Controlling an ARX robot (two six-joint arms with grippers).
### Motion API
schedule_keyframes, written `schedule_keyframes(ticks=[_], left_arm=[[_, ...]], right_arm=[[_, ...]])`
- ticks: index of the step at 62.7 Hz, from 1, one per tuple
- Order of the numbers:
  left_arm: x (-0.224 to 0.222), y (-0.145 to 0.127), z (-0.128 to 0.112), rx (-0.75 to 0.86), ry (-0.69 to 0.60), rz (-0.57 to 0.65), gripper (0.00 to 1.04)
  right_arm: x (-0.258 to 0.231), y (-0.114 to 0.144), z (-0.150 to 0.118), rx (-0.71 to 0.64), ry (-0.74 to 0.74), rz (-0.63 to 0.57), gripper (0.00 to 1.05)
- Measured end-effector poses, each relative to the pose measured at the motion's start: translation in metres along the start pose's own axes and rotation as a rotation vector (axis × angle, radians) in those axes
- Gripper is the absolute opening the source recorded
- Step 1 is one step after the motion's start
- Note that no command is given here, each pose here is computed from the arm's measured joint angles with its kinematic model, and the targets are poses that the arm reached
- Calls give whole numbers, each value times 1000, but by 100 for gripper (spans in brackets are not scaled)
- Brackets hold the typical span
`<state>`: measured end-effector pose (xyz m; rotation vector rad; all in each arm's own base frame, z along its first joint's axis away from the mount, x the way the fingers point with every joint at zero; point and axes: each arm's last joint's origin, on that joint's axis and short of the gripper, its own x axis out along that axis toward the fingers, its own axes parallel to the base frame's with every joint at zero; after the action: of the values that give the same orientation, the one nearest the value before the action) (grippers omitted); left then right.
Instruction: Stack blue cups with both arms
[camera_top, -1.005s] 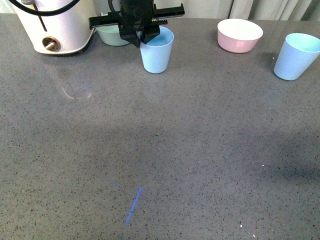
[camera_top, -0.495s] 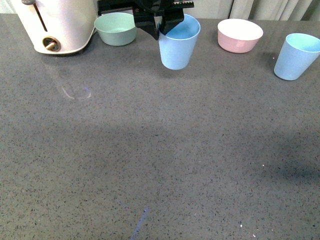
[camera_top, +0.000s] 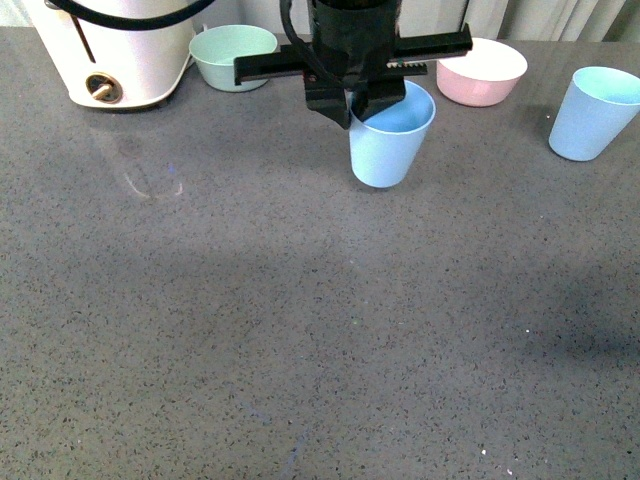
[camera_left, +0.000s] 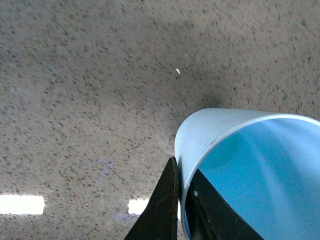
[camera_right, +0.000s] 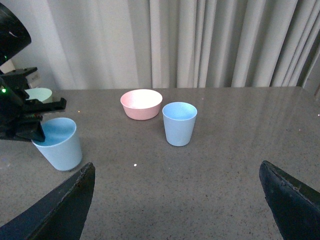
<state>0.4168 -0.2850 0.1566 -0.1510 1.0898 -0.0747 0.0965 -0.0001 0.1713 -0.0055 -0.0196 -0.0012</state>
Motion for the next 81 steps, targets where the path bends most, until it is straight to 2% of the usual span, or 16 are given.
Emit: schedule_keyframes(ticks=[17,35,48,70,81], left_arm=[[7,-14,-30,40,36,-3,2],[5,-15,-36,33,29,-11,2],[7,-15,-39,30,28,-25,45],[-3,-20,-30,23,0,-73,97],[-17,-21,-18,30,-48,-81,96]], right_arm=[[0,0,0,0,0,0,96],[0,0,0,0,0,0,96],[0,0,0,0,0,0,96],[0,0,0,0,0,0,96],[0,0,0,0,0,0,96]])
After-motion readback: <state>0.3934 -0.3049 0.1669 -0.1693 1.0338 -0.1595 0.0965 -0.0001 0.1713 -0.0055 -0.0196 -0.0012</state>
